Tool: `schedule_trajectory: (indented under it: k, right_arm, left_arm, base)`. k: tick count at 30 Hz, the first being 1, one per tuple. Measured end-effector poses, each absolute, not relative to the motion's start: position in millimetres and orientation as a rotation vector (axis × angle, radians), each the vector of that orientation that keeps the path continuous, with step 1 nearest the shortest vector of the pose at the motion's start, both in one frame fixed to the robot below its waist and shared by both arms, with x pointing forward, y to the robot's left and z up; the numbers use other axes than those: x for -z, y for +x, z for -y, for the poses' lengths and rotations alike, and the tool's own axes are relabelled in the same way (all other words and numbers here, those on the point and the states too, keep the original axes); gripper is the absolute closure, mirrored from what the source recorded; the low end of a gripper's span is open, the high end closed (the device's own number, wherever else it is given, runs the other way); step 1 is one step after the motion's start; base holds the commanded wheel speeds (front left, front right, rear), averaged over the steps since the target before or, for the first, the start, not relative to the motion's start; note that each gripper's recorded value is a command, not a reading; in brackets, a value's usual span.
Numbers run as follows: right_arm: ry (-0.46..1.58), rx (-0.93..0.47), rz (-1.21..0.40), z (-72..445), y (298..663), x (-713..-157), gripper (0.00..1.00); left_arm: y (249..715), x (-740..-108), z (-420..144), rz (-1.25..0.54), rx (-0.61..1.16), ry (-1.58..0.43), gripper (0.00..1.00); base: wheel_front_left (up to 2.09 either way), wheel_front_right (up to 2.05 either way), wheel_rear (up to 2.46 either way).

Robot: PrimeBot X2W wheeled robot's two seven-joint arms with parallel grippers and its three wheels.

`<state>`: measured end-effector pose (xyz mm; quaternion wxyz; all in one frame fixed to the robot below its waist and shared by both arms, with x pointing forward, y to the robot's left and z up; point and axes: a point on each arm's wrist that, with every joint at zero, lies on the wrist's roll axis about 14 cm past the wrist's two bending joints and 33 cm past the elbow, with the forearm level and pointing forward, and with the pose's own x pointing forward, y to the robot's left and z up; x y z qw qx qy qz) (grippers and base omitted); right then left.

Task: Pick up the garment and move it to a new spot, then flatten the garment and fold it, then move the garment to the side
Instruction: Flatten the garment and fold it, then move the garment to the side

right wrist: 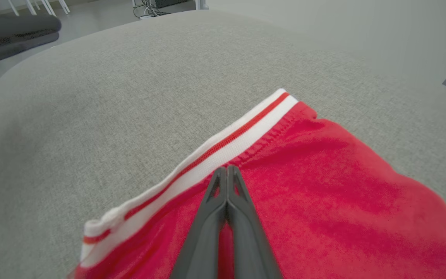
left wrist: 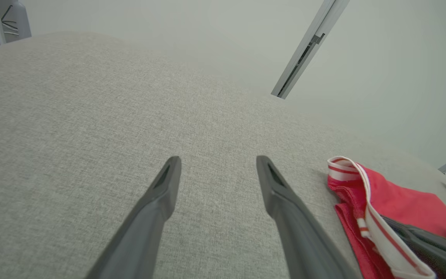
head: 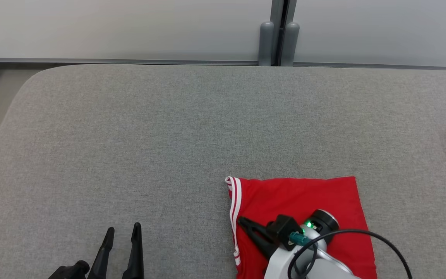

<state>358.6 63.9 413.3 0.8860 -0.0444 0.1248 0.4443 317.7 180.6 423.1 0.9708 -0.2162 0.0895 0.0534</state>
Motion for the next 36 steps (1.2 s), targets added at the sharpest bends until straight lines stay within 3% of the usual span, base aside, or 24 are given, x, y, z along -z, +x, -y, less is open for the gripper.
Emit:
schedule_trajectory:
  k: [8,14,17,18,19,20,21,27,31,36]
  right_arm:
    - [-0.112,-1.059,-0.287,-85,318,-405,1.00]
    - [-0.050,-1.005,-0.217,-81,326,-432,1.00]
    - [-0.002,-0.917,-0.134,-69,339,-458,0.78]
    - [0.014,-0.876,-0.111,-59,343,-464,0.61]
    - [0.019,-0.835,-0.089,-47,346,-469,0.51]
    - [0.020,-0.784,-0.071,-30,349,-473,0.11]
    - [0.019,-0.726,-0.055,-11,353,-476,0.00]
    - [-0.002,-0.419,0.031,95,352,-495,0.00]
    - [-0.018,-0.247,-0.003,155,337,-483,0.00]
    - [-0.013,-0.145,-0.078,187,322,-459,0.00]
  left_arm:
    - [320,-424,-176,-0.180,-0.090,-0.435,0.00]
    - [320,-429,-176,-0.162,-0.083,-0.434,0.00]
    - [318,-435,-179,-0.139,-0.090,-0.431,0.00]
    - [316,-437,-181,-0.135,-0.092,-0.430,0.00]
    - [314,-438,-181,-0.130,-0.091,-0.429,0.00]
    - [312,-439,-181,-0.125,-0.090,-0.429,0.00]
    - [310,-442,-182,-0.118,-0.089,-0.428,0.00]
    - [309,-455,-177,-0.077,-0.052,-0.388,0.00]
    - [307,-458,-175,-0.070,-0.039,-0.375,0.00]
    - [307,-459,-175,-0.066,-0.035,-0.372,0.00]
  base:
    - [0.00,0.00,0.00]
    - [0.00,0.00,0.00]
    - [0.00,0.00,0.00]
    - [0.00,0.00,0.00]
    - [0.00,0.00,0.00]
    - [0.00,0.00,0.00]
    - [0.00,0.00,0.00]
    - [0.00,0.00,0.00]
    - [0.00,0.00,0.00]
    - [0.00,0.00,0.00]
